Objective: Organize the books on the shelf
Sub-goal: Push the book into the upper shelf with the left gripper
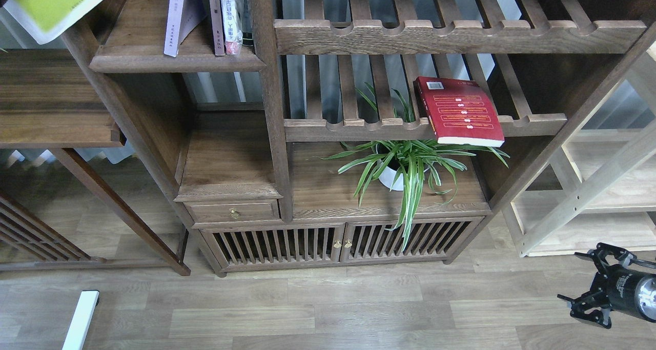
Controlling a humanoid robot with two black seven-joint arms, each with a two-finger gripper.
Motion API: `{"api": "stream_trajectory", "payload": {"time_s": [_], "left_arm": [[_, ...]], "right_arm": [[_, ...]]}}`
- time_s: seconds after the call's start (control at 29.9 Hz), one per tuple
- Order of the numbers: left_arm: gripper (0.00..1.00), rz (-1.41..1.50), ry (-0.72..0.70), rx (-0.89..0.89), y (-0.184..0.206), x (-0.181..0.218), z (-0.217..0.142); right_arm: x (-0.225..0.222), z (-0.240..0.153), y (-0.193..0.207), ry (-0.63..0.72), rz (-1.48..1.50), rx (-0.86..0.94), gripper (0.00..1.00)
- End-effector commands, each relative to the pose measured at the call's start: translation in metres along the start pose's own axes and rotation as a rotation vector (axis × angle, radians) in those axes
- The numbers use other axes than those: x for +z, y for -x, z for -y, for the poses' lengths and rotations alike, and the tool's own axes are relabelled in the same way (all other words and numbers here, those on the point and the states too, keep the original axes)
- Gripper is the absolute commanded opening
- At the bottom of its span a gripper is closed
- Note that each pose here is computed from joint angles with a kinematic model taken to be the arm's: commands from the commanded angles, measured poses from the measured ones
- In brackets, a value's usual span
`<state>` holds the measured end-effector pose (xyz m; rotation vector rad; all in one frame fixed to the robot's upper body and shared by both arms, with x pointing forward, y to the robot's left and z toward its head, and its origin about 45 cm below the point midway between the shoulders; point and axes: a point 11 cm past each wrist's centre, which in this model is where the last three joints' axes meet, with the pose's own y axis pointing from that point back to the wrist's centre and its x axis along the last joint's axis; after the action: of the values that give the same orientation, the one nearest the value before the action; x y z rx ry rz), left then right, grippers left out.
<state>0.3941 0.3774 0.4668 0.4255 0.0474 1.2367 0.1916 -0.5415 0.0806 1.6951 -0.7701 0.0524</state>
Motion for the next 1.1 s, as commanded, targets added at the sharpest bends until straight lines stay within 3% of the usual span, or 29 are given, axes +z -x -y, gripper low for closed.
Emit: {"api": "stream_trajectory", "payload": {"time_s": [0.0,0.47,1.07], "left_arm": [[0.0,-0.016,-0.025,0.021,0.012,-0.005,0.017],[0.0,-0.096,-0.006,0.071,0.068,0.006,0.075],[0.0,-0.251,0.004,0.171,0.085,0.034,0.111]], "right_arm": [[0.001,0.0,0.003,0.002,-0.003,-0.007,1.0],[0.014,-0.009,0.004,0.032,-0.003,-0.007,1.0],[0.018,-0.011,0.008,0.041,-0.002,-0.013,1.0]]}}
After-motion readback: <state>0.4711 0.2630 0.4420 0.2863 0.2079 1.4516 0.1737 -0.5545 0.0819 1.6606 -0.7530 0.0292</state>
